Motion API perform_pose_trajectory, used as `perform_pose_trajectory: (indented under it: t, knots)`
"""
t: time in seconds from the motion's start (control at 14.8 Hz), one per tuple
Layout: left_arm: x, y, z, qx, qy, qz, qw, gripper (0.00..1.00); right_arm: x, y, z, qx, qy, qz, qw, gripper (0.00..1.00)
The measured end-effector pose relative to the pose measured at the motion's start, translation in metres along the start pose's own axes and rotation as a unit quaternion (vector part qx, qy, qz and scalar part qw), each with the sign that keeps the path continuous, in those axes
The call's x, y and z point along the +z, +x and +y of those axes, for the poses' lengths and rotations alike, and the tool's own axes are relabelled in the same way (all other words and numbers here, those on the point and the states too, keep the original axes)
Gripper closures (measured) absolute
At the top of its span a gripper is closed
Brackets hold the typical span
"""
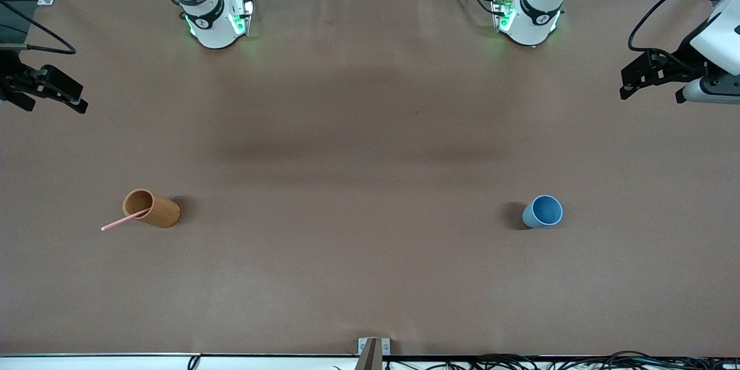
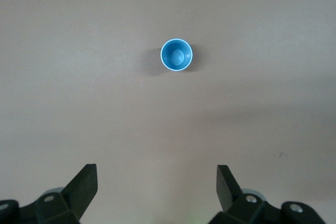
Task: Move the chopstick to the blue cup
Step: 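Reach the left gripper down toward the blue cup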
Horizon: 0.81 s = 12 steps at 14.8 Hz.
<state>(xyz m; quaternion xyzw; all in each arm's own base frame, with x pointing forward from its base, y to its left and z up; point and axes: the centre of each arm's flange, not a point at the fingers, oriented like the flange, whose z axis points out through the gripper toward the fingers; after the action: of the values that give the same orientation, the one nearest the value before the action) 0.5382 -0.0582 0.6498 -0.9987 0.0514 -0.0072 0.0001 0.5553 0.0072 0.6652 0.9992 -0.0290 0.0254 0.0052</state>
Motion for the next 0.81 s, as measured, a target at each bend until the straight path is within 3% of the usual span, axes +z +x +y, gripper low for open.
perform_pose_trajectory:
  t: [0.61, 0.81]
  knots:
    - [0.004, 0.002, 0.002, 0.002, 0.0, -0.004, 1.0, 0.0, 0.0, 0.0, 0.0, -0.001, 0.0, 0.0, 1.0, 0.0]
    - [0.026, 0.018, -0.006, -0.005, -0.002, -0.01, 1.0, 0.0, 0.002, 0.0, -0.001, -0.002, 0.0, -0.003, 1.0, 0.0]
